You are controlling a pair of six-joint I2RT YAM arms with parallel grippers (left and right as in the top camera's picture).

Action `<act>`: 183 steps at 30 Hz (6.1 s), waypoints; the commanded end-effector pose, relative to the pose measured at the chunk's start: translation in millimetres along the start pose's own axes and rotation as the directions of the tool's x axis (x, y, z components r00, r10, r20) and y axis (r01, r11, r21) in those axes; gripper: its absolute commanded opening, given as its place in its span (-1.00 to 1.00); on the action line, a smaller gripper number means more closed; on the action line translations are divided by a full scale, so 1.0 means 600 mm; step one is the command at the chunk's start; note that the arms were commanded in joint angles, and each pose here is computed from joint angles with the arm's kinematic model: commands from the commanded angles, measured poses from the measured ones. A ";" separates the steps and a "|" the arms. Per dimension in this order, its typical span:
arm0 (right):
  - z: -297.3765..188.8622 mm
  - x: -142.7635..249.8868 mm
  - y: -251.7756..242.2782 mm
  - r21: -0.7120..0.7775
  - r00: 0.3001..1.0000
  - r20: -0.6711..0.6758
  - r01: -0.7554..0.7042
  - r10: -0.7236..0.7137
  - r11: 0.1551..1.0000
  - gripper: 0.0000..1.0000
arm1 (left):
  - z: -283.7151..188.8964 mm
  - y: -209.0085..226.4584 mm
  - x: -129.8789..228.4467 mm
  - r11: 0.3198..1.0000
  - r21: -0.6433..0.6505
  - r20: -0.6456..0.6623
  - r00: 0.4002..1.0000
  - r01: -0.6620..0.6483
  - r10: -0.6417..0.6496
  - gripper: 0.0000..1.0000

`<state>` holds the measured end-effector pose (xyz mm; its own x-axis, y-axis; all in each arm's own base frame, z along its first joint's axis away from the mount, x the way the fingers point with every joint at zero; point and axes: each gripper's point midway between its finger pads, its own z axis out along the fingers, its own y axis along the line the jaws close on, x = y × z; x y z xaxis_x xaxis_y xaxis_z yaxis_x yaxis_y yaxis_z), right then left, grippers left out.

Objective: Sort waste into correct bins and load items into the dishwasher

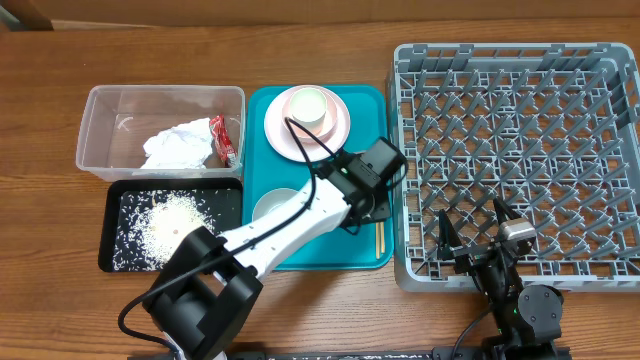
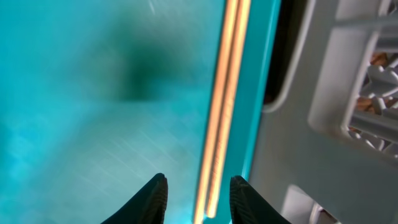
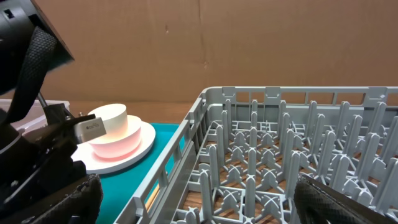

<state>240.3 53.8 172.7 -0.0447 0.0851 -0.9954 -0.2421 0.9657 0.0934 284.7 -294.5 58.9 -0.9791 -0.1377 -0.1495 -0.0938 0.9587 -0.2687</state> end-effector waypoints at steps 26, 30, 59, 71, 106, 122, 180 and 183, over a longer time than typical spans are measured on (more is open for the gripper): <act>0.000 0.003 -0.001 0.002 1.000 0.004 0.008 -0.008 1.000 1.00 | 0.027 -0.011 0.008 0.992 0.054 -0.045 0.992 -0.117 0.119 -0.21; 0.000 0.003 -0.001 0.002 1.000 0.004 0.008 -0.008 1.000 1.00 | 0.032 -0.007 0.010 0.992 0.053 -0.043 0.992 -0.117 0.119 -0.22; 0.000 0.003 -0.001 0.002 1.000 0.005 0.008 -0.008 1.000 1.00 | 0.069 0.001 0.016 0.992 0.045 -0.057 0.991 -0.116 0.118 -0.50; 0.000 0.003 -0.001 0.002 1.000 0.004 0.008 -0.008 1.000 1.00 | 0.126 0.007 0.046 0.993 0.058 -0.158 0.981 -0.103 0.111 -0.72; 0.000 0.003 -0.001 0.002 1.000 0.004 0.008 -0.008 1.000 1.00 | 0.104 0.102 0.026 0.976 -0.195 -0.152 0.986 -0.100 0.071 -0.81; 0.000 0.003 -0.001 0.003 1.000 0.004 0.008 -0.008 1.000 1.00 | 0.031 0.071 -0.024 0.979 -0.164 -0.102 0.989 -0.124 0.108 -0.17; 0.000 -0.016 0.005 -0.025 0.990 0.048 -0.129 0.130 0.991 1.00 | -0.361 0.374 -0.168 0.852 -0.405 0.249 0.936 0.332 -0.247 1.00; -0.005 -0.018 0.049 -0.179 0.951 -0.005 -0.306 0.310 0.935 1.00 | -0.361 0.374 -0.168 0.852 -0.405 0.249 0.936 0.333 -0.247 1.00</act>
<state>239.0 58.2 188.0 -0.0224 0.2224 -0.9747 -0.2725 0.9367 0.2199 322.3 -16.2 211.8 -0.8555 -0.4336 -0.2831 -0.4764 0.8732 0.1024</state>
